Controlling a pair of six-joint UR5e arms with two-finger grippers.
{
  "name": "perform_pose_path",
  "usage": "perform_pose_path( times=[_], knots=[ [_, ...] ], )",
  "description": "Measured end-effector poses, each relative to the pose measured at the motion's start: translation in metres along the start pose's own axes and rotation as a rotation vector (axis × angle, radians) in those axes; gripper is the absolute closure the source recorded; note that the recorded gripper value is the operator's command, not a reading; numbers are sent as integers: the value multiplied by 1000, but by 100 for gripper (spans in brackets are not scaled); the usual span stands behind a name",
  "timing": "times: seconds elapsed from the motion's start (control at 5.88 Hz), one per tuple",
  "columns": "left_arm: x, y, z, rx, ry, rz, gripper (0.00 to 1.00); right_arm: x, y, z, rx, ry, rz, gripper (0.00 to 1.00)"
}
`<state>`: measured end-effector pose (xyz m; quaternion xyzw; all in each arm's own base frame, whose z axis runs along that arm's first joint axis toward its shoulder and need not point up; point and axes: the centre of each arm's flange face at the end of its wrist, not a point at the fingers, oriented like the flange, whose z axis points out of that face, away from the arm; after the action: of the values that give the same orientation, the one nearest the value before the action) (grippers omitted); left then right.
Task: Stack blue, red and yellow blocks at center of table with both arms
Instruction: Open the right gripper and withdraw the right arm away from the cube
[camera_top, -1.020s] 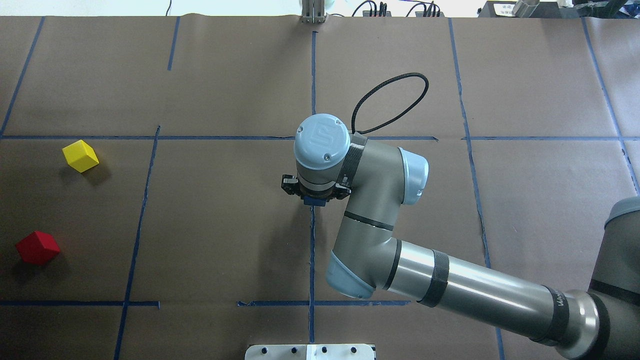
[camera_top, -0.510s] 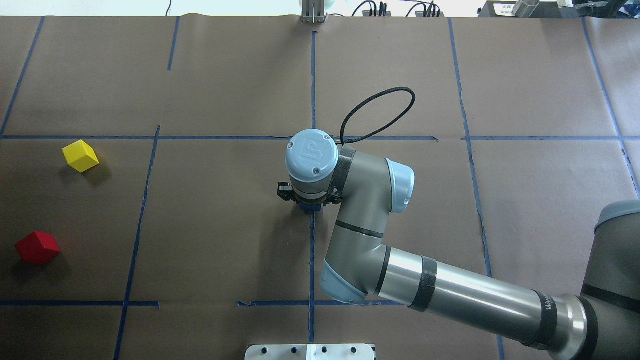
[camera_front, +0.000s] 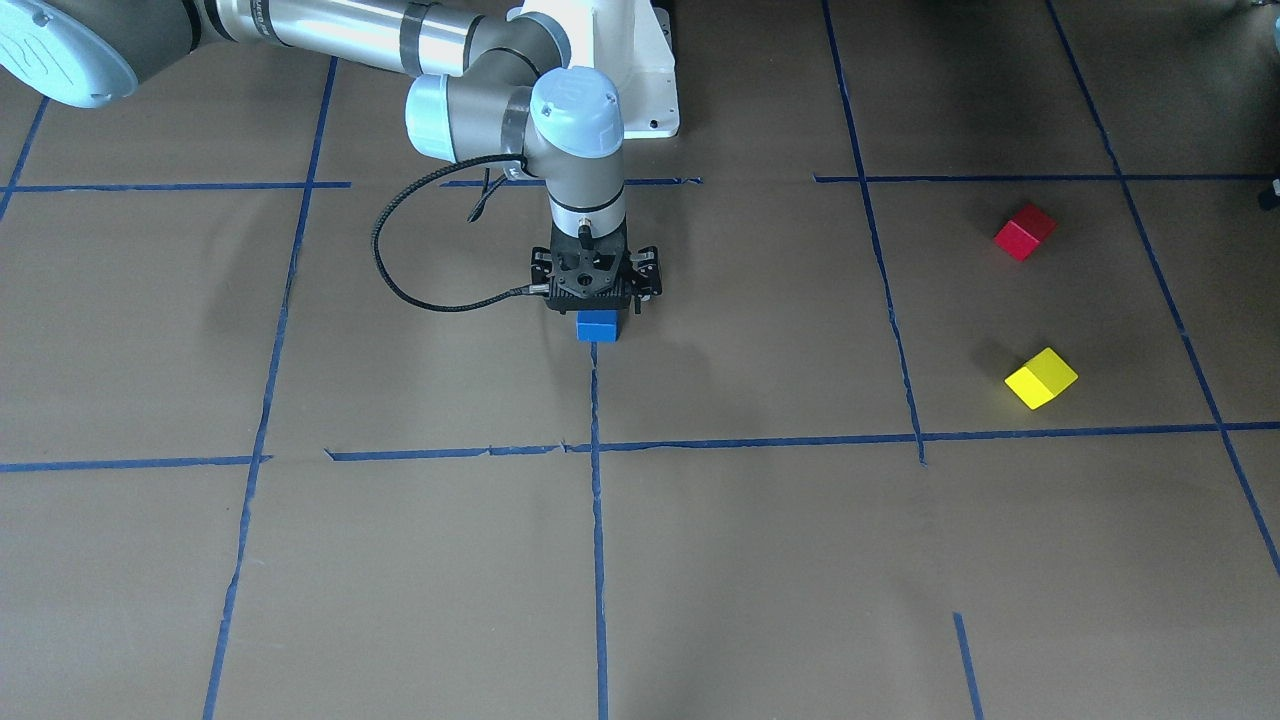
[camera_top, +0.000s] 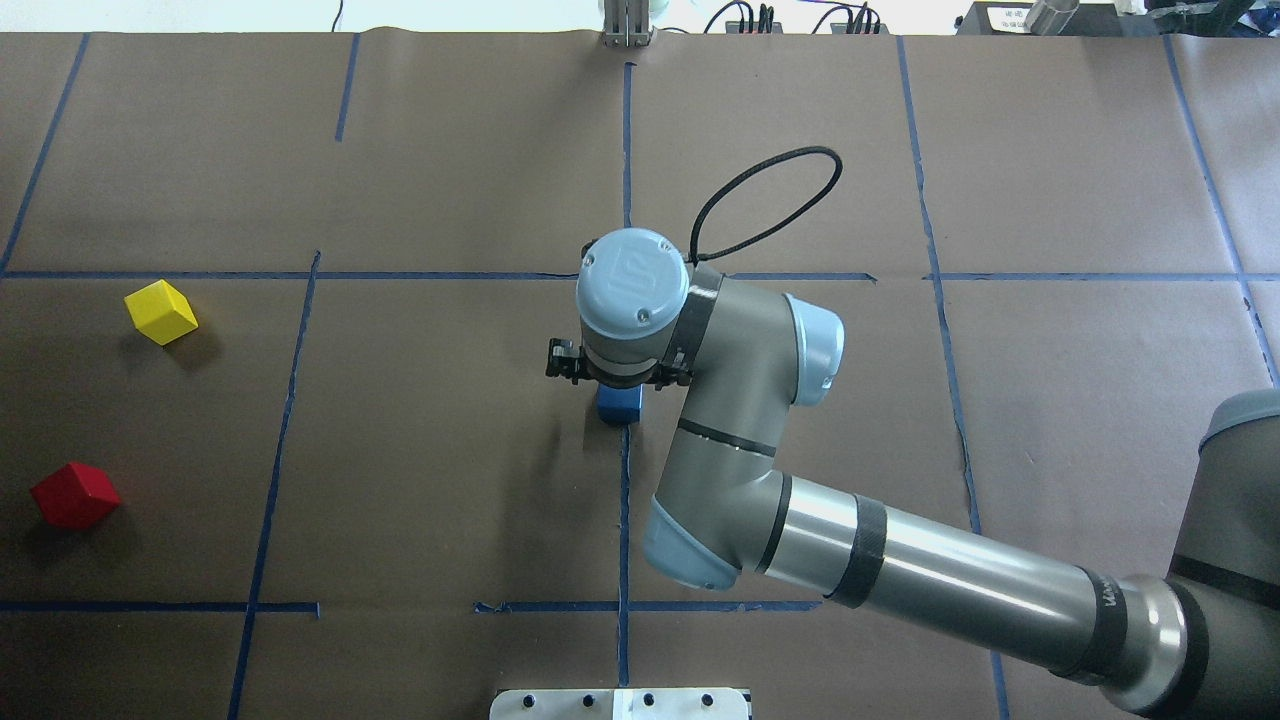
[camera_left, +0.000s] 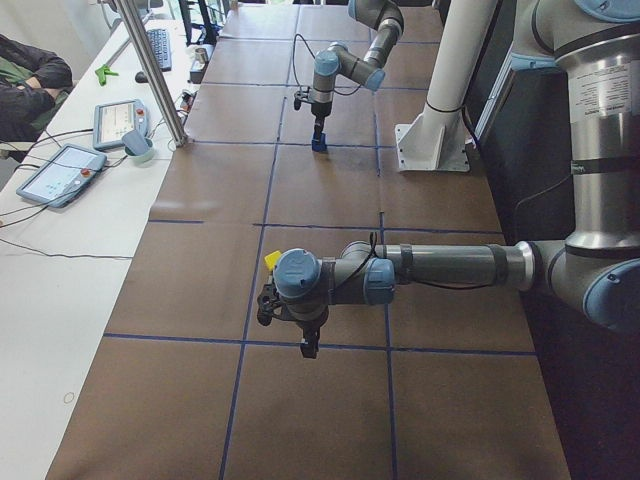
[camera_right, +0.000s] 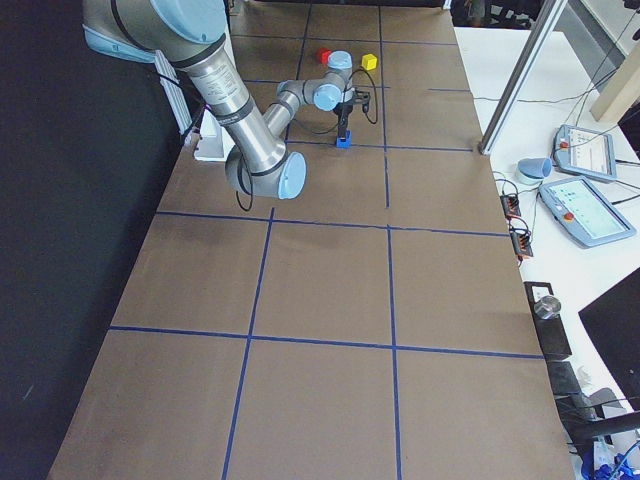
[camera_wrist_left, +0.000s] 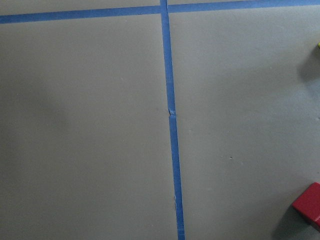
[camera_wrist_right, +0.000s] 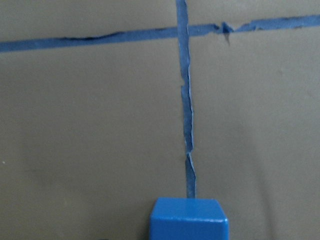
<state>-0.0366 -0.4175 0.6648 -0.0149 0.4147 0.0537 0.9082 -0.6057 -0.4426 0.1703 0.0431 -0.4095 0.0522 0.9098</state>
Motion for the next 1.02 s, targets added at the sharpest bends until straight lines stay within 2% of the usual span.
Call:
perform_pose_path(
  times=[0.17,0.34,0.68,0.85,1.02],
  knots=[
    [1,-1,-1,3,-4,6,0,25,-37,-35,-3,1,-23,1],
    [3,-3,-3,6,-6,12,0,79,-81,-62,-19,19,-73,1],
    [11,-15,-10,27,-4,31,0,254,-156,-107,-33,52,-259,1],
    [21,-30,-20,57,-5,63,0,349,-174,-129,-45,65,-361,1],
    [28,-39,-26,84,-9,92,0,452,-175,-148,-68,65,-447,1]
  ],
)
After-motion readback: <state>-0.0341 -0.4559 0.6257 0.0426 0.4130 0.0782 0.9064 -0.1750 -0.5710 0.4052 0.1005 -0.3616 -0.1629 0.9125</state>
